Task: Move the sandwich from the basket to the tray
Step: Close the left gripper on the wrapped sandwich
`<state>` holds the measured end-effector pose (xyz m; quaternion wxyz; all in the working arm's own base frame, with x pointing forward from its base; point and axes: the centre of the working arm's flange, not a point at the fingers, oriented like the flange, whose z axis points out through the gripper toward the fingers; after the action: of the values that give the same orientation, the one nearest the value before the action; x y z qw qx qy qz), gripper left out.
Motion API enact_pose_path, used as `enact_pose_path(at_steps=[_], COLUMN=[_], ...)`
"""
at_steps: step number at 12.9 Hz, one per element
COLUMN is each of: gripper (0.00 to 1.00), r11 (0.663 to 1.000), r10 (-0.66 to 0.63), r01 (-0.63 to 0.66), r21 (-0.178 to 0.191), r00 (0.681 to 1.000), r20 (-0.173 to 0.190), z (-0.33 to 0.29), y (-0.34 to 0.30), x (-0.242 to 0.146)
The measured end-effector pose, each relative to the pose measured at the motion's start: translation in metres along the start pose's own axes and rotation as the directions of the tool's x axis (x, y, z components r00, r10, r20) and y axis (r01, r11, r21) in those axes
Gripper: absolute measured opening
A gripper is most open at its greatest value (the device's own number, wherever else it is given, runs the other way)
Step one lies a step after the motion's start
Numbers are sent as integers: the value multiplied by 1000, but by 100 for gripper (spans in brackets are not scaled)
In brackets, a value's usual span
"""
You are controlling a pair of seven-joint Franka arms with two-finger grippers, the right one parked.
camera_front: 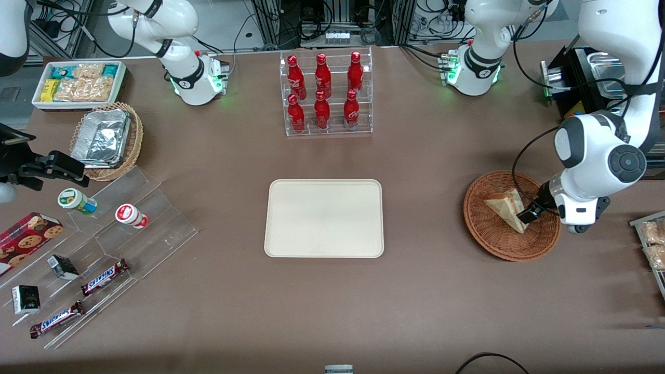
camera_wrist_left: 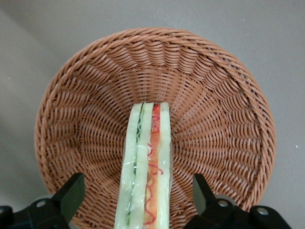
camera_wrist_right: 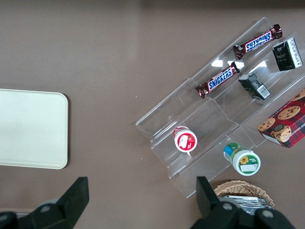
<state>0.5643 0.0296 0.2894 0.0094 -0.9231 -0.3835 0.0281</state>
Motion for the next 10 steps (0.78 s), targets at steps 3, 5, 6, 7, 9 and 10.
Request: enact_pose_path(at_steps=[3, 5, 6, 7, 9, 10], gripper=[100, 100, 100, 99, 82, 68], r11=[998, 997, 996, 996, 996, 996], r10=[-61, -75, -82, -85, -86, -85], r01=[61, 74, 81, 85, 85, 84], r21=[-7, 14, 22, 27, 32, 35], r00=[998, 997, 996, 996, 996, 996], r20=[-3, 17, 24, 29, 32, 34], z=[32, 54, 60, 64, 65, 64], y=[3, -1, -2, -2, -2, -2], x=[-14, -21, -22, -23, -23, -24])
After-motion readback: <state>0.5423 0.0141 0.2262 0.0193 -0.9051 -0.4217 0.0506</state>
